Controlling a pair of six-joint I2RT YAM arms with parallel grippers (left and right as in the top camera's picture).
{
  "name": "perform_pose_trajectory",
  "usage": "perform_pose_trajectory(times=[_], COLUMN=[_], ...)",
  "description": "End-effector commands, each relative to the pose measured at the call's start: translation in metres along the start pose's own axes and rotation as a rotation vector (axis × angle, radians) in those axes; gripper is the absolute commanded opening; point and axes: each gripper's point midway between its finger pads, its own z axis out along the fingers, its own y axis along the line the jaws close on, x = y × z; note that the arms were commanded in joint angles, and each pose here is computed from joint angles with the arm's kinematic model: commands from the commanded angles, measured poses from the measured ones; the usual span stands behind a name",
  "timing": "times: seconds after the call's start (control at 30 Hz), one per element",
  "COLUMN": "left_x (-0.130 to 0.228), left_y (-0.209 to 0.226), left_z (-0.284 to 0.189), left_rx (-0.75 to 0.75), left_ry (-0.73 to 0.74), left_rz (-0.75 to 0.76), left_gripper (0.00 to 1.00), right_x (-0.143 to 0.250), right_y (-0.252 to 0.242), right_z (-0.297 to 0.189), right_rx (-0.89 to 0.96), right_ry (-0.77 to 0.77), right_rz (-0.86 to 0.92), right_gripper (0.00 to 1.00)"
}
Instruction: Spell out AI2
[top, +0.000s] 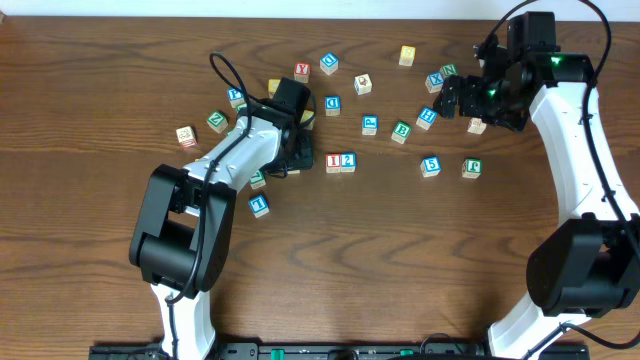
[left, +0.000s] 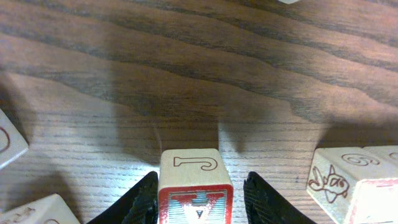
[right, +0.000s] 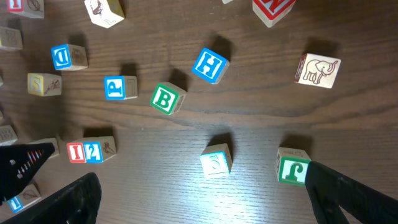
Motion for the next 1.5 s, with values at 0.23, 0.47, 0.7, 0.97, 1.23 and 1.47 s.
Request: perform_pose_trajectory(times=[0.23,0.47,0.7,0.97,1.23,1.47], left_x=[-0.001,0.0,0.0,0.007,0.031,0.036], left_y=[0.004,0.005,0.004,0.002,-0.015,-0.023], left_z=[0.0,0.0,0.0,0.001,-0.001,-0.001], left_rx=[-0.021,-0.022,-0.022,-0.015,0.116,0.165], left_ry=[-0.004,0.002,0.005,0.031,0.074,0.059], left_rz=[0.308,0.571,0.782,1.053,1.292,1.406], left_gripper=[0.44,0.41,0.39,0.39,0.4,0.46], right_x=[-0.004,-0.003,-0.004,-0.003,-0.003,-0.003], right_y=[0.006,0.006,0.006,0.006,0.006,0.006], right_z=[-0.01,-0.01,-0.01,-0.01,-0.01,-0.01], right_rx=[-0.007,-0.007,-0.007,-0.007,-0.007,-0.007], right_ry=[-0.024,-0.024,-0.024,-0.024,-0.024,-0.024], right_rz=[-0.019,-0.019,-0.019,-0.019,-0.019,-0.019], right_gripper=[0.99,0.99,0.99,0.99,0.99,0.99])
